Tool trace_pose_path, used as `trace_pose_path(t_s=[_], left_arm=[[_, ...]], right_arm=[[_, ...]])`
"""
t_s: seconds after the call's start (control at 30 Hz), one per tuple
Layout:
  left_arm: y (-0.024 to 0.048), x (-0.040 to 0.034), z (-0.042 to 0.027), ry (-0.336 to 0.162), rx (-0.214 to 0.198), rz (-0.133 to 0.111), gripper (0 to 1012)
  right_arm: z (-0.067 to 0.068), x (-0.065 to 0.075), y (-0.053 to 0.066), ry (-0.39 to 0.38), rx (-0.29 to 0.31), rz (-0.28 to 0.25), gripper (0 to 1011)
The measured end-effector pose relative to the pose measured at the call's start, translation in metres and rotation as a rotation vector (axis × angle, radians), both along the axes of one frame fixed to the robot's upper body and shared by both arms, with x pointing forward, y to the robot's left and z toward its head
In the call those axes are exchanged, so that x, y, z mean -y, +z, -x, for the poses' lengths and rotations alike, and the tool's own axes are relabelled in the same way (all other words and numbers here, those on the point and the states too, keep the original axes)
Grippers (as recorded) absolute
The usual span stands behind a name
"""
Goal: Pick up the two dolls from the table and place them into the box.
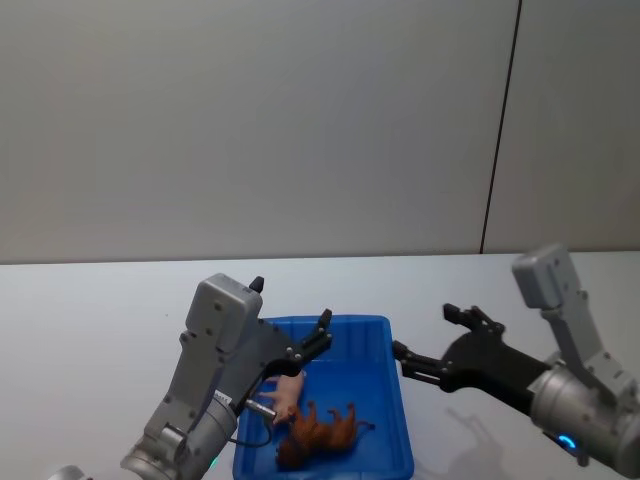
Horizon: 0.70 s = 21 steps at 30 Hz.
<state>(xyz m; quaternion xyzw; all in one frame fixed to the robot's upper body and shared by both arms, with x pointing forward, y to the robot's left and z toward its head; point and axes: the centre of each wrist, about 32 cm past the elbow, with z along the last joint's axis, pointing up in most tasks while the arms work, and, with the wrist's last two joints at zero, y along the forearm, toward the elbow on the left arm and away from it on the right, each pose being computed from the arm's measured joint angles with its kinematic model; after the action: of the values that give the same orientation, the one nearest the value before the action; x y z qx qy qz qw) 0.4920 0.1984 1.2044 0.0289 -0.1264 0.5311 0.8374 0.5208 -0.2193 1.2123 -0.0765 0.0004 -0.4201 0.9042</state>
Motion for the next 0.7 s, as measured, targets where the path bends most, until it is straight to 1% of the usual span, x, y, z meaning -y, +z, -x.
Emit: trace_pose_path(t_s=[0.23, 0.37, 0.5, 0.53, 0.57, 0.63, 0.7], left_arm=[[-0.0002, -0.0002, 0.0003, 0.0, -0.001, -0.001, 1001], [0.0001, -0.0021, 0.0016, 0.006, -0.003, -0.006, 1001], [0.0013, -0.0074, 0.0069, 0.029, -0.009, -0.019, 1001], [0.0015, -0.0098, 0.0096, 0.041, -0.012, -0.025, 1001], [0.0015, -0.0098, 0.0096, 0.041, -0.012, -0.025, 1001], [0.0017, -0.0156, 0.0165, 0.069, -0.027, -0.034, 1001], [0.0015, -0.019, 0.0211, 0.085, -0.036, -0.039, 1001]], right_arm=[[0.006, 0.012, -0.003, -0.024, 0.005, 0.001, 1001], [0.007, 0.015, -0.004, -0.03, 0.006, 0.001, 1001], [0.009, 0.019, -0.005, -0.037, 0.007, 0.002, 1001], [0.009, 0.019, -0.005, -0.037, 0.007, 0.002, 1001], [0.009, 0.02, -0.006, -0.039, 0.007, 0.002, 1001], [0.01, 0.021, -0.006, -0.041, 0.007, 0.002, 1001], [0.01, 0.022, -0.006, -0.043, 0.008, 0.002, 1001]])
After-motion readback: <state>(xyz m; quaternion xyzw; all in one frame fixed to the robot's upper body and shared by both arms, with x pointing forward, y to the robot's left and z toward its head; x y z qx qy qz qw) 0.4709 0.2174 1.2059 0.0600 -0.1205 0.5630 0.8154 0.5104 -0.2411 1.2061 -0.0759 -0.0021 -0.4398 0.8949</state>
